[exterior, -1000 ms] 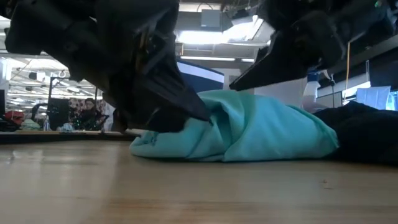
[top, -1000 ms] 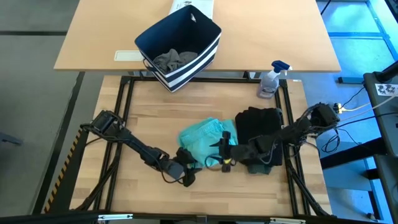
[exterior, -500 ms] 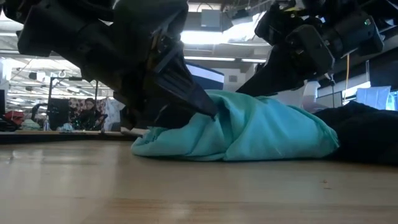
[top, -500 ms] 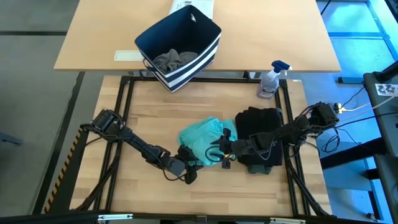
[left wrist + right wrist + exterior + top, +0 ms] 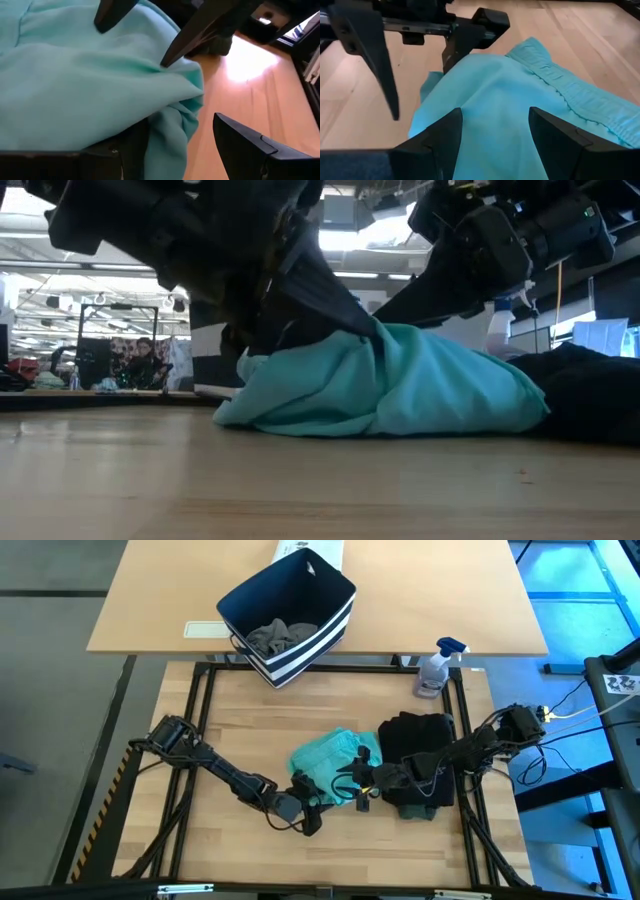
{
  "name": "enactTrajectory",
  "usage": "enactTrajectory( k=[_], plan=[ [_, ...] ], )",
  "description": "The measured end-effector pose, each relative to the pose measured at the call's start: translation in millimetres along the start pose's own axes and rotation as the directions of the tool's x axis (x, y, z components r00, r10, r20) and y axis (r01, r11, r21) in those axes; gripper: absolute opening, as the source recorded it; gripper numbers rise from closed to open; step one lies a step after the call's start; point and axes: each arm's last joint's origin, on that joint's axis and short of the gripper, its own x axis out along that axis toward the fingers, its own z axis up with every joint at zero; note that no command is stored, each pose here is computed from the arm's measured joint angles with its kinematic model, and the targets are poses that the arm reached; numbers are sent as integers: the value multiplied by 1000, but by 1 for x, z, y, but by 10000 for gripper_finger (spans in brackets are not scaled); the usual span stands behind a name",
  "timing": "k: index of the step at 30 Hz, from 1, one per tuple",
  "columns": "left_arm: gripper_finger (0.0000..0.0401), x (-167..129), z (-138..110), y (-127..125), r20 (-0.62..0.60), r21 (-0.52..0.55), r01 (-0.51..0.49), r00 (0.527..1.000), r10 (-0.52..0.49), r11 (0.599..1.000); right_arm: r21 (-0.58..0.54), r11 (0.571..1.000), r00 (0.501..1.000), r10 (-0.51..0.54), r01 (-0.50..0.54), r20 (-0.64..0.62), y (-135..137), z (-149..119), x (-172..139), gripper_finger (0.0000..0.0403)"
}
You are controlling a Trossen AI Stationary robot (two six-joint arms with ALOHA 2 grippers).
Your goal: Fold Laundry from Bin
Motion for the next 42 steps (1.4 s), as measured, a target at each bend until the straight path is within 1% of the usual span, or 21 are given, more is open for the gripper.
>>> enactTrajectory(
  k=[5,8,11,14,19,21,23,25,28,29,30,35,37,40,42],
  plan=[
    [214,0,-1,1,-9,9,-16,1000,16,1000,0,1000,1000,0,0,0,0,0,0,230],
    [214,5,-9,3,-23,-1,-28,999,28,1000,1,1000,1000,-1,1,2,0,0,0,230],
    [214,16,-22,7,-60,-26,-29,998,27,999,1,1000,1000,-10,10,3,0,0,0,230],
    [214,30,-31,5,-83,-39,-33,996,30,999,2,1000,1000,-9,9,4,0,0,0,230],
    [210,50,-34,-7,-41,-48,-56,998,54,997,3,1000,1000,-10,10,3,0,0,0,230],
    [196,54,-33,-10,-39,-38,-67,997,66,997,1,1000,1000,-11,11,-7,0,-1,0,230],
    [166,55,-33,-12,-46,-31,-74,996,73,997,-6,1000,999,-14,14,-29,-1,-3,0,230],
    [124,55,-34,-10,-56,-19,-87,995,86,996,-14,1000,998,-26,25,-51,-1,-5,0,230],
    [40,53,-36,-10,-73,-1,-97,993,96,995,-23,999,997,-36,35,-70,-1,-7,0,230],
    [21,52,-37,-11,-78,3,-96,992,96,995,-23,999,997,-36,34,-73,-1,-7,-1,230],
    [14,52,-38,-11,-82,7,-96,992,96,995,-22,999,996,-35,34,-79,-1,-7,-2,230],
    [5,44,-39,-15,-133,43,-91,986,96,995,14,1000,993,-10,12,-116,-3,-4,-11,230],
    [5,37,-38,-17,-164,67,-94,981,104,993,42,999,990,5,0,-138,-4,-2,-17,230],
    [4,21,-33,-22,-215,112,-95,970,117,989,88,995,983,62,-47,-174,-1,-2,-23,230],
    [3,9,-30,-26,-242,141,-94,962,126,986,91,994,977,77,-60,-198,4,-5,-26,230]
  ],
)
